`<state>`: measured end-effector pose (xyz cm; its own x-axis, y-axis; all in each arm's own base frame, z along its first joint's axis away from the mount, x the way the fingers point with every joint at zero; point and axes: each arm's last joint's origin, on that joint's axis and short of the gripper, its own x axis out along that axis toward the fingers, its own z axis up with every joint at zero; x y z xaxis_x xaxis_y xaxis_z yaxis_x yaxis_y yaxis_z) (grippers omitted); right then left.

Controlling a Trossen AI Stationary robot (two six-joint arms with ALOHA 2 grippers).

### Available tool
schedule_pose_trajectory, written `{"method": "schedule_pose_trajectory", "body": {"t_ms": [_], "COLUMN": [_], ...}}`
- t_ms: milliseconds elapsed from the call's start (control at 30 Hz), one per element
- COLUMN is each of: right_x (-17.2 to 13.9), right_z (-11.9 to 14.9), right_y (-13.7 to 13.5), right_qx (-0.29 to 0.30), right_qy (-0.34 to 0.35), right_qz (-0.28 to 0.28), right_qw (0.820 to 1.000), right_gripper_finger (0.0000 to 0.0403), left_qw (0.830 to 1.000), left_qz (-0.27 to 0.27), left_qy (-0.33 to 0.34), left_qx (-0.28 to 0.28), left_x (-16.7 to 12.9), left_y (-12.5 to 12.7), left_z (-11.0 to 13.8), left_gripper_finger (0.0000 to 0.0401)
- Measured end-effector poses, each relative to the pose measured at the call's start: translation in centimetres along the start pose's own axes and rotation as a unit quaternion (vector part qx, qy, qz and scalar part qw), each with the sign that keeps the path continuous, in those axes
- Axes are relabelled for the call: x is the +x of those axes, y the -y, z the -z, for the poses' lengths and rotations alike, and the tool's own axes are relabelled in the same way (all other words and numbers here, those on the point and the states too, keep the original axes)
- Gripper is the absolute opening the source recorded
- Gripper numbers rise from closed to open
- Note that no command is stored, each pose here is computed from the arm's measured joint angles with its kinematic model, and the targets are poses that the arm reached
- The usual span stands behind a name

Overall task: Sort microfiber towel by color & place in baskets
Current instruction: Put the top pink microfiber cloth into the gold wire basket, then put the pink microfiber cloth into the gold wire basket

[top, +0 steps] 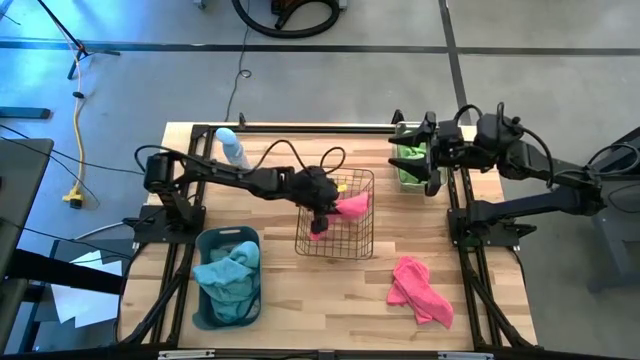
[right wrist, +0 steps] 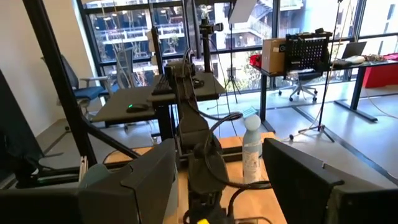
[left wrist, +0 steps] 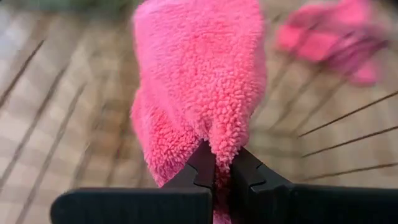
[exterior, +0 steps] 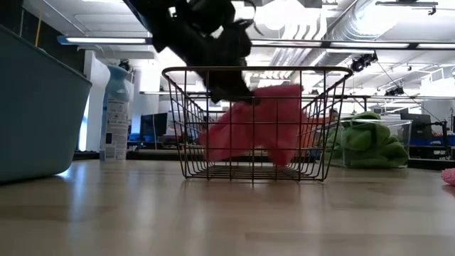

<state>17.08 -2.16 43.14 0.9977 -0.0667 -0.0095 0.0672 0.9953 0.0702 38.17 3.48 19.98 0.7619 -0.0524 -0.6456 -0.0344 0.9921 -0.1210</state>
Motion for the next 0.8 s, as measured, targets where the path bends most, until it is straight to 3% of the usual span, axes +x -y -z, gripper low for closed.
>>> {"method": "schedule_pose_trajectory", "body": {"t_ms": [133, 400, 633, 800], "right_x": [0.0, 0.0, 0.0, 0.0], "right_z": [0.2, 0.3, 0.3, 0.3], "right_y": [0.0, 0.0, 0.0, 0.0], "right_qx": [0.001, 0.001, 0.001, 0.005], "right_qy": [-0.012, -0.016, -0.017, -0.016], "right_qz": [0.001, 0.001, 0.001, 0.001], "right_qw": [1.0, 1.0, 1.0, 1.0], "right_gripper_finger": [0.0241, 0.0241, 0.0241, 0.0241], "left_qw": [0.996, 0.994, 0.997, 0.997], "left_qz": [-0.065, -0.073, -0.058, -0.037], "left_qy": [-0.061, -0.059, -0.034, -0.055], "left_qx": [-0.016, -0.061, -0.044, -0.032], "left_x": [-0.1, -0.4, -0.9, -1.5], "left_y": [-0.5, -0.7, -0.5, -0.3], "left_z": [1.2, 0.9, -1.2, -2.0], "left_gripper_finger": [0.0001, 0.0018, 0.0098, 0.0176]}}
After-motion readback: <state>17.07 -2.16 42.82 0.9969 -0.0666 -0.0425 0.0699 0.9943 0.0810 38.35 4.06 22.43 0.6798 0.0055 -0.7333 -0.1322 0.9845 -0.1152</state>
